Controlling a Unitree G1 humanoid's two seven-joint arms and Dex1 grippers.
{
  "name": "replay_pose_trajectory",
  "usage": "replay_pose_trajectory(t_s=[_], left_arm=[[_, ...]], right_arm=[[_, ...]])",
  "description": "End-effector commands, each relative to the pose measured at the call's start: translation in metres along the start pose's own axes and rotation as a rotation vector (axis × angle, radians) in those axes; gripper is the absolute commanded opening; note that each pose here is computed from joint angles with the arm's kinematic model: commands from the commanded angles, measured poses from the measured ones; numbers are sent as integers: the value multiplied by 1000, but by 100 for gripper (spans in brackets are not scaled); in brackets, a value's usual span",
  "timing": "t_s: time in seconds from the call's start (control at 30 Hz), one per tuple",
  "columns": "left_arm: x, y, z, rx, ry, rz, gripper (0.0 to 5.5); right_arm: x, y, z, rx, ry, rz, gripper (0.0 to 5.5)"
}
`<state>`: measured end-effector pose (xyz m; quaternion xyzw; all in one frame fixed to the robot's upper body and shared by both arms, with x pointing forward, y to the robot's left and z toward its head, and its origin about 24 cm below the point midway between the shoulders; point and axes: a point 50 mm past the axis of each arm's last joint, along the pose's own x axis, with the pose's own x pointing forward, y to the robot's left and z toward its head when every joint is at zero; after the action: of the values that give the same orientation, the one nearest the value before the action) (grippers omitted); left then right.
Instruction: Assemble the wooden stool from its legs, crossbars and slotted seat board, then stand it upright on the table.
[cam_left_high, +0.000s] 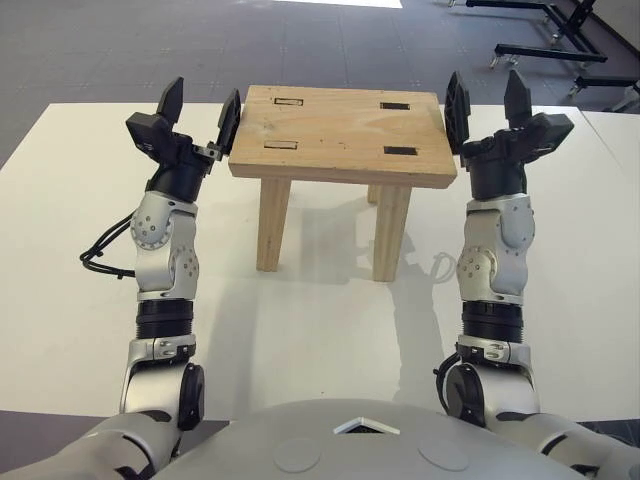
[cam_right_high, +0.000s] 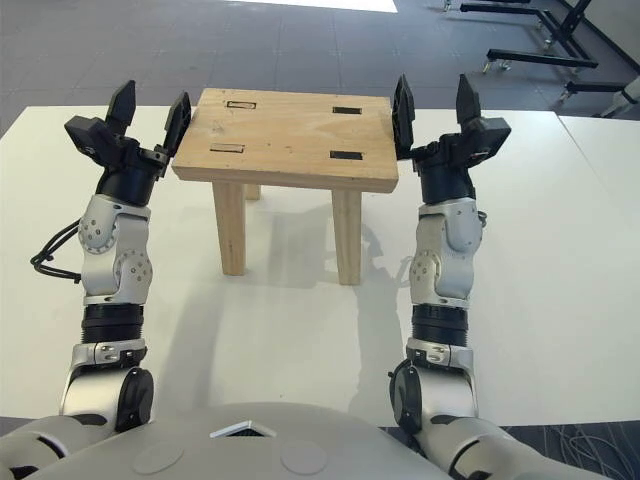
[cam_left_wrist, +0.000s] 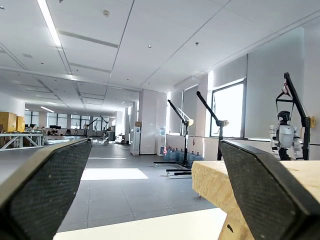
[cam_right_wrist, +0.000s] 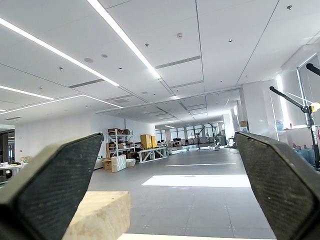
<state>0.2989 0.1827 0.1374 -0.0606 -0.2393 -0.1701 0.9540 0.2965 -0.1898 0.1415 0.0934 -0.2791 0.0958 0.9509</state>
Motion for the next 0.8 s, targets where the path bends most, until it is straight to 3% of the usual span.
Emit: replay_pose_trajectory(t_s=[0.03, 0.33, 0.57, 0.8], left_arm=[[-5, -3, 0, 14, 0, -7, 466], [-23, 15, 11, 175, 35, 141, 466], [-22, 24, 29, 360, 6, 219, 466], [-23, 22, 26, 381, 16, 246, 466]], right_arm=[[-1, -8, -13, -29, 35, -77, 483], [23, -4, -3, -55, -2, -82, 483], [14, 9, -7, -132, 36, -81, 483], [17, 7, -8, -145, 59, -96, 483]])
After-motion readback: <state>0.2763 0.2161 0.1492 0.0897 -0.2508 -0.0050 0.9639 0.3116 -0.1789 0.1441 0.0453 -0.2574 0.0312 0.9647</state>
